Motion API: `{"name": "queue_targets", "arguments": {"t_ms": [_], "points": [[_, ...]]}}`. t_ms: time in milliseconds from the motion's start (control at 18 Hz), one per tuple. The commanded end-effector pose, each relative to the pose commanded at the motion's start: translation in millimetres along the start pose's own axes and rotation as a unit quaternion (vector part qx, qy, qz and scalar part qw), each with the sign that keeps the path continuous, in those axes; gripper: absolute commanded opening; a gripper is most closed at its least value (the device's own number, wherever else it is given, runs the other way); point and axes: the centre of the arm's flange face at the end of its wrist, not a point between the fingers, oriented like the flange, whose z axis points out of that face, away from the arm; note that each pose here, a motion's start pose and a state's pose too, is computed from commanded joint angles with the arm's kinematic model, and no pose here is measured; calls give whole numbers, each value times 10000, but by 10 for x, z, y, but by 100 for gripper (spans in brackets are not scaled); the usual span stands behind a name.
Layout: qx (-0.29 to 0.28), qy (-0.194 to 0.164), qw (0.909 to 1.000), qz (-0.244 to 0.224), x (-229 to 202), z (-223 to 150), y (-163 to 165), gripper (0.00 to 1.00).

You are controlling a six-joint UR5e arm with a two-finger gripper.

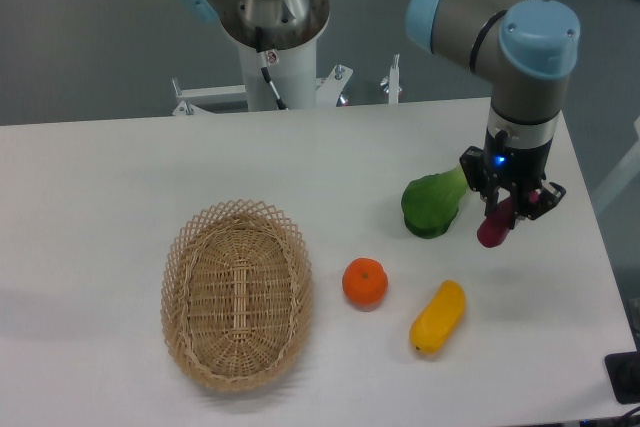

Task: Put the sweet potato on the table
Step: 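Hold the purple sweet potato in the gripper above the table, then lower the held sweet potato onto the table beside the bok choy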

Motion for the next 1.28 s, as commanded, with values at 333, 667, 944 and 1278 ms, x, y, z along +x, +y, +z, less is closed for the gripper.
{"name": "queue_targets", "arguments": {"t_ms": [333,667,944,1278], "points": [[-6,-56,10000,-20,21,47,36,32],[-17,-12,9999,123,29,107,70,32],[-55,-70,9997,238,36,422,323,32],[-80,-38,9995,309,-33,1045,486,32]]}}
